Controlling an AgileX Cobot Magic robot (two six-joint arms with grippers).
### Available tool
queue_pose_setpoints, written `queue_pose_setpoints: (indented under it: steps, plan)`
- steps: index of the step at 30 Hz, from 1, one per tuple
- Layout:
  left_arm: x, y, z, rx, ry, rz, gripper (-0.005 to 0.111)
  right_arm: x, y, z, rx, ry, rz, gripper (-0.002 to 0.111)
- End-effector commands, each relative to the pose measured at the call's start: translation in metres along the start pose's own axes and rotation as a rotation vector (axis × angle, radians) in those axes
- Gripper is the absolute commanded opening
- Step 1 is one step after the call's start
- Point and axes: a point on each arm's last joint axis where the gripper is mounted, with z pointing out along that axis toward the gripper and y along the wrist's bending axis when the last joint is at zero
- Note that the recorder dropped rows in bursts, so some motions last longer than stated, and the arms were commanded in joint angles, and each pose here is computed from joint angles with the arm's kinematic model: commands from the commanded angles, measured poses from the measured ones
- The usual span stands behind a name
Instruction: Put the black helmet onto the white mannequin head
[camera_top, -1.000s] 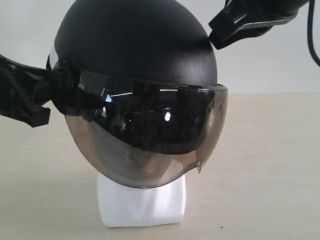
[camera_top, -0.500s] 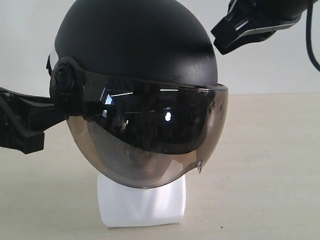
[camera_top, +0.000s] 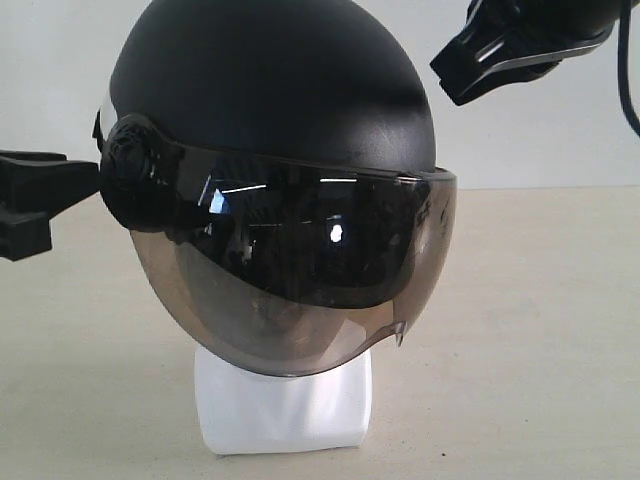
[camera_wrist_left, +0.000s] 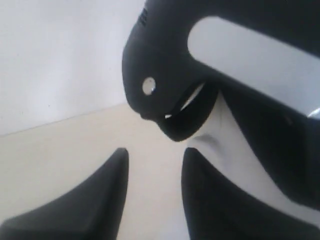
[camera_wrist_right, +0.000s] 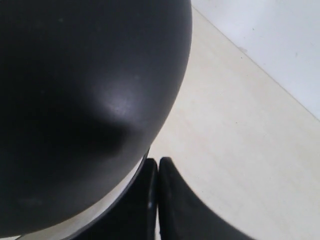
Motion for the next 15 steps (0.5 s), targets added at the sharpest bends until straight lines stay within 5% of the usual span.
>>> queue_pose_setpoints:
  steps: [1,15]
  plan:
    - [-0.002,-0.001,-0.001,0.018,-0.041,-0.074,0.034,-0.002,-0.001,-0.003,0.015,-0.023,-0.004,0.000]
    - [0.008,0.007,0.030,0.056,-0.056,-0.108,0.034,-0.003,-0.001,-0.003,0.016,-0.036,-0.002,0.000]
